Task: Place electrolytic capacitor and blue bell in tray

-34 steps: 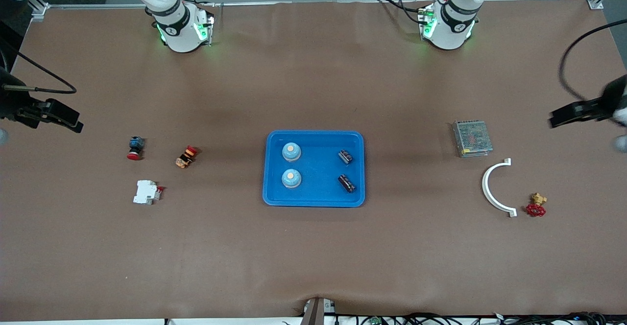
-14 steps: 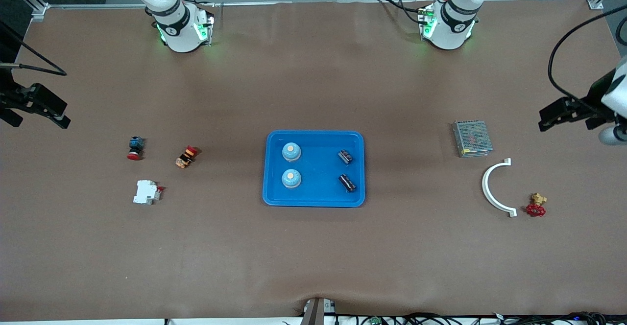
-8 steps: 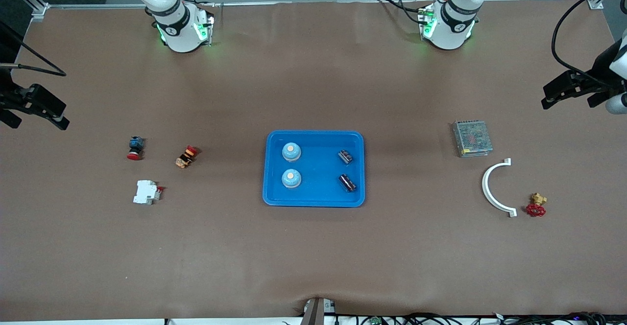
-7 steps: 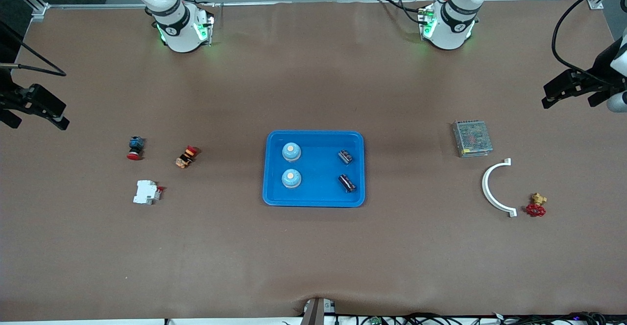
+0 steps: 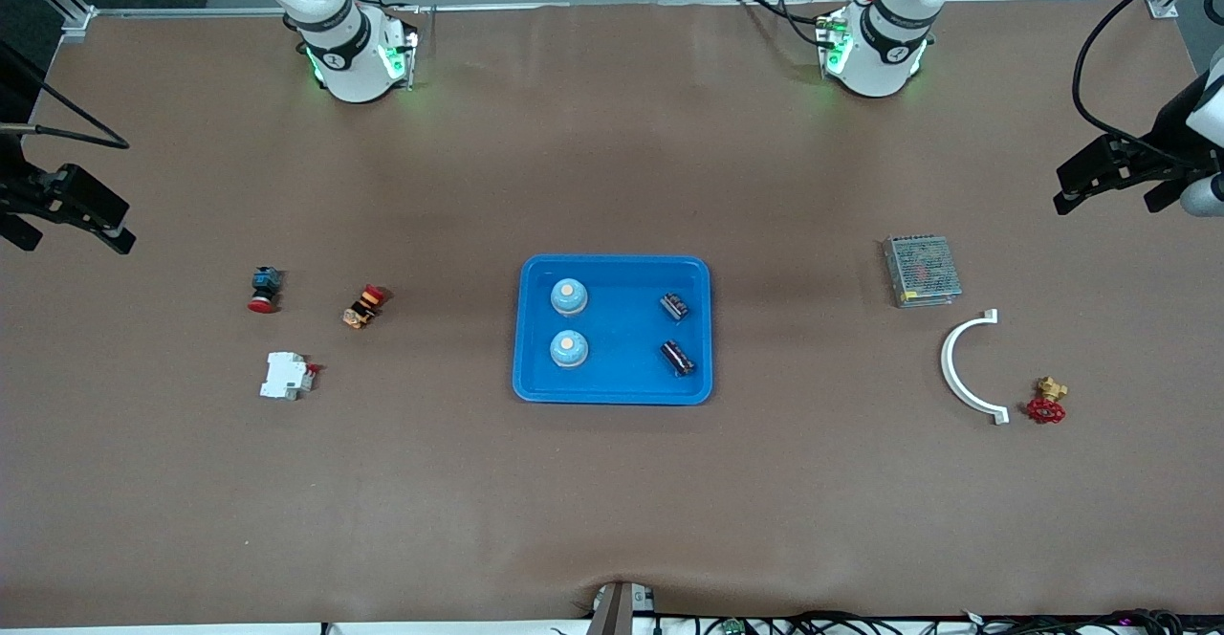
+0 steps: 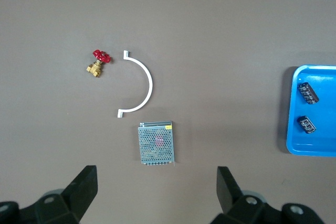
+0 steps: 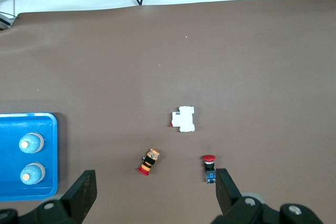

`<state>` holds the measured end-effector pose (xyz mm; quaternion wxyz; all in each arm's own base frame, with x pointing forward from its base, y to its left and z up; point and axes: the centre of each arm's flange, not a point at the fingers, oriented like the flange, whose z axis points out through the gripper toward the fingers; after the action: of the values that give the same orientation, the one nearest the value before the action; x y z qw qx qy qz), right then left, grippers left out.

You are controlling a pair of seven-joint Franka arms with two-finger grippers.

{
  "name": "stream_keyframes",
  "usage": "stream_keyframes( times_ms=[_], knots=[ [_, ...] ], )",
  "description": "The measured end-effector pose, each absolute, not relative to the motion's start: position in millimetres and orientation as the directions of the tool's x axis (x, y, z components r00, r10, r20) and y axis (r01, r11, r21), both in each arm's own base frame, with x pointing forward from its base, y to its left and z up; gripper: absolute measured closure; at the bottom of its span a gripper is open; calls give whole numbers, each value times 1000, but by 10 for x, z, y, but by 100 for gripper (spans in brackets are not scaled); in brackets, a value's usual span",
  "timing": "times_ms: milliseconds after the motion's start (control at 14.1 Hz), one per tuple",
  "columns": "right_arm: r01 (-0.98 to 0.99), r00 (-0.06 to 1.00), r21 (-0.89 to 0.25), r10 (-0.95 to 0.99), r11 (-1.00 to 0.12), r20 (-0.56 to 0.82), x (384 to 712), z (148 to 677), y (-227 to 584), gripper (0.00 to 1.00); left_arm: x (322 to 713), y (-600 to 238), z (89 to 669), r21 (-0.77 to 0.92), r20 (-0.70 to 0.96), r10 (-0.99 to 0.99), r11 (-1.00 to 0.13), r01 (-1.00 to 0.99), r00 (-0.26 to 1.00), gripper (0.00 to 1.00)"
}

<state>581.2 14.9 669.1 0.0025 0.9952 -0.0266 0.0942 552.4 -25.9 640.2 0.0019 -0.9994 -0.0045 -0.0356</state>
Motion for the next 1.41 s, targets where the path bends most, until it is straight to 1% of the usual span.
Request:
stream_keyframes(
  times_ms=[212, 424, 707, 990, 1415],
  knots=[
    [-53, 981, 0, -53, -999, 188, 5812, 6691, 149, 0, 5528, -231, 6390, -2, 70, 15, -1000, 15, 997, 0],
    [-53, 981, 0, -52, -999, 187, 5812, 6689, 149, 0, 5536, -199, 6397, 45, 74, 34, -999, 31, 997, 0],
    [-53, 981, 0, -52, -999, 186, 5812, 6684, 154, 0, 5540, -37, 6397, 46, 74, 58, -997, 55, 996, 0],
    [-53, 982, 0, -52, -999, 183, 5806, 6684, 155, 0, 5541, -106, 6394, 46, 74, 42, -998, 38, 996, 0],
    [-53, 977, -1, -52, -999, 207, 5738, 6847, 154, 0, 5540, -156, 6393, 46, 74, 33, -999, 29, 997, 0]
  ],
)
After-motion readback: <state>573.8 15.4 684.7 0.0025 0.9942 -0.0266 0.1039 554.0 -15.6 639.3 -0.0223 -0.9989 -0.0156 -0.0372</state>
